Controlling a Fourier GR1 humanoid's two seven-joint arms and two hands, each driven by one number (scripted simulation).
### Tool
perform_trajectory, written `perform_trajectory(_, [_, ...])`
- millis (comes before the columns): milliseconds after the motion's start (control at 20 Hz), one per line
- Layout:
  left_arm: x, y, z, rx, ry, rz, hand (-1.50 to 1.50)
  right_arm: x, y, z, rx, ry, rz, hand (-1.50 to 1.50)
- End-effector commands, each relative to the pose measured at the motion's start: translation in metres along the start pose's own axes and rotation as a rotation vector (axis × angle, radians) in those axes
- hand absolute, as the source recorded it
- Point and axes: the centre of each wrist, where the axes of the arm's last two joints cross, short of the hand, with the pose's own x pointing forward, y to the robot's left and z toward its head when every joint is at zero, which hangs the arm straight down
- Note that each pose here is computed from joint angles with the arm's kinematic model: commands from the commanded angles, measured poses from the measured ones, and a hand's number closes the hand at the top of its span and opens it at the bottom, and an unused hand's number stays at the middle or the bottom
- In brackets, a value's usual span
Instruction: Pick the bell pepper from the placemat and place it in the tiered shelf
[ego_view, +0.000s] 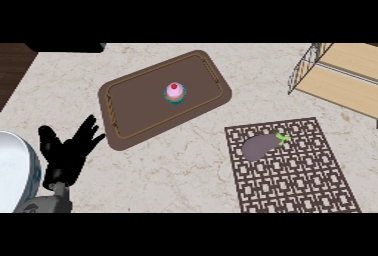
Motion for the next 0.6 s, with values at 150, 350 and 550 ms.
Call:
perform_trajectory(150, [-0.013, -0.015, 0.002, -0.005, 0.053, -0.019, 0.00, 0.004, -0.023, -0.004, -0.075, 0.040, -0.288, -1.50])
perform_trajectory(350, [-0.002, 0.002, 0.002, 0.005, 0.043, -0.014, 0.00, 0.005, -0.035, -0.004, -0.215, 0.063, -0.314, -1.50])
perform_trajectory(550, [-0.018, 0.005, 0.001, 0.017, 0.051, 0.022, 0.00, -0.016, -0.074, -0.003, -0.349, 0.089, -0.250, -1.50])
